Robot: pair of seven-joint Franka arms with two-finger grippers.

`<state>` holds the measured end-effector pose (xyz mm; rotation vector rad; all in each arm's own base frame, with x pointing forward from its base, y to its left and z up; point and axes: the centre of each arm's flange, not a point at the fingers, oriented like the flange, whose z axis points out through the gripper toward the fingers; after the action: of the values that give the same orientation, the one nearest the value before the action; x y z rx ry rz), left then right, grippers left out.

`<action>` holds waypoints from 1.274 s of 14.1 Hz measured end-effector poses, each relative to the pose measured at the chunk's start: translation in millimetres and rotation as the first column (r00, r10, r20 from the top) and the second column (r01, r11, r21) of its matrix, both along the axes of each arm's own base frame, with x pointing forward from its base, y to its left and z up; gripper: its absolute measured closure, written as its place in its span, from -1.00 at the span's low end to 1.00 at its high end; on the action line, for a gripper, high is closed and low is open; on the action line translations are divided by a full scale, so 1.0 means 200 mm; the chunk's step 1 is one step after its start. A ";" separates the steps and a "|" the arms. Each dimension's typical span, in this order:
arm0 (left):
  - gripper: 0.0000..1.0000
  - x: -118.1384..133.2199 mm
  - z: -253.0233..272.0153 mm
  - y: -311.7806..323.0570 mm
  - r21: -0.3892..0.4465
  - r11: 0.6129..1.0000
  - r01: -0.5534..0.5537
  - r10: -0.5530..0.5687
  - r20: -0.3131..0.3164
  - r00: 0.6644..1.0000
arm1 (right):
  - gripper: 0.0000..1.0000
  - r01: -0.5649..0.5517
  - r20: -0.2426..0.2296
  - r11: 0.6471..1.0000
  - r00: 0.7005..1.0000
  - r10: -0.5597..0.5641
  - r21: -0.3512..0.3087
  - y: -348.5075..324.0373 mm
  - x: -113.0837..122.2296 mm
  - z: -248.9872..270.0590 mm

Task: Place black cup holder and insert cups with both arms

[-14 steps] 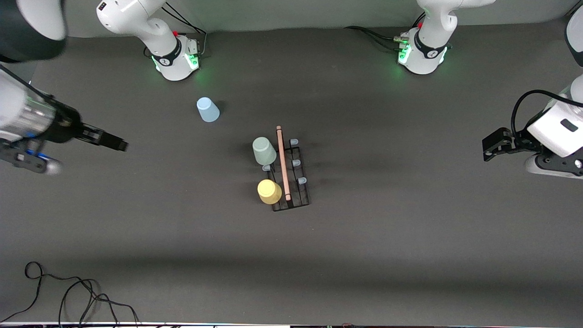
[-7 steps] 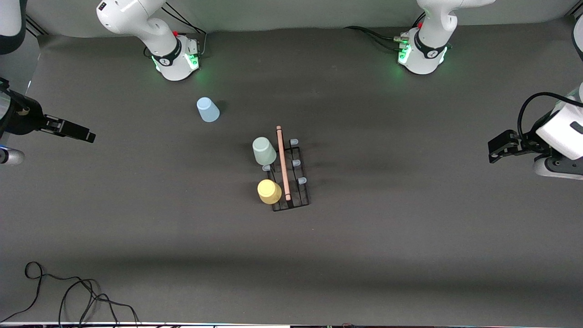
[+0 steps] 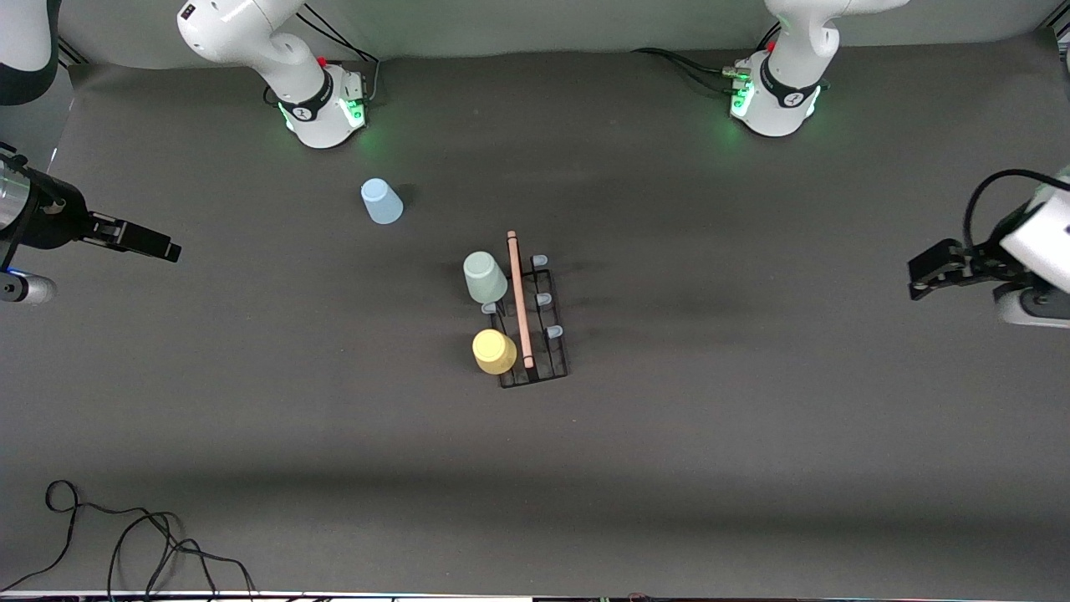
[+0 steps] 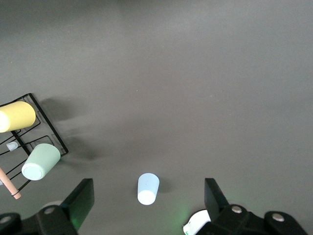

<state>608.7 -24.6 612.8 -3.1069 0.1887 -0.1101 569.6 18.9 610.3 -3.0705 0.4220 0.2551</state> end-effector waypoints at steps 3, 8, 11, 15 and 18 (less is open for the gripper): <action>-1.00 0.00 0.01 0.04 0.002 1.000 0.012 -0.012 0.001 1.000 | -1.00 -0.016 -0.022 1.000 1.000 0.016 -0.010 -0.02 0.02 -0.05; -1.00 0.00 -0.03 0.08 -0.004 1.000 -0.002 0.002 -0.034 0.999 | -1.00 -0.065 -0.027 0.998 0.998 0.064 -0.023 -0.09 0.00 -0.04; -1.00 0.00 -0.07 0.11 -0.053 0.998 -0.021 0.019 -0.053 0.998 | -1.00 -0.117 0.004 0.993 0.993 0.117 -0.016 -0.16 -0.05 -0.01; -1.00 0.00 -0.07 0.10 -0.059 0.998 -0.022 0.019 -0.053 0.998 | -1.00 -0.149 0.065 0.989 0.987 0.149 -0.013 -0.20 -0.13 -0.08; -1.00 -0.01 -0.06 0.10 -0.040 0.999 -0.016 0.014 -0.049 0.999 | -1.00 -0.158 0.073 0.987 0.985 0.159 -0.014 -0.18 -0.15 -0.07</action>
<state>606.7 -5.1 601.1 -3.1531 0.1664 -0.0391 539.5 -16.7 595.5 -3.1124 0.1755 0.1436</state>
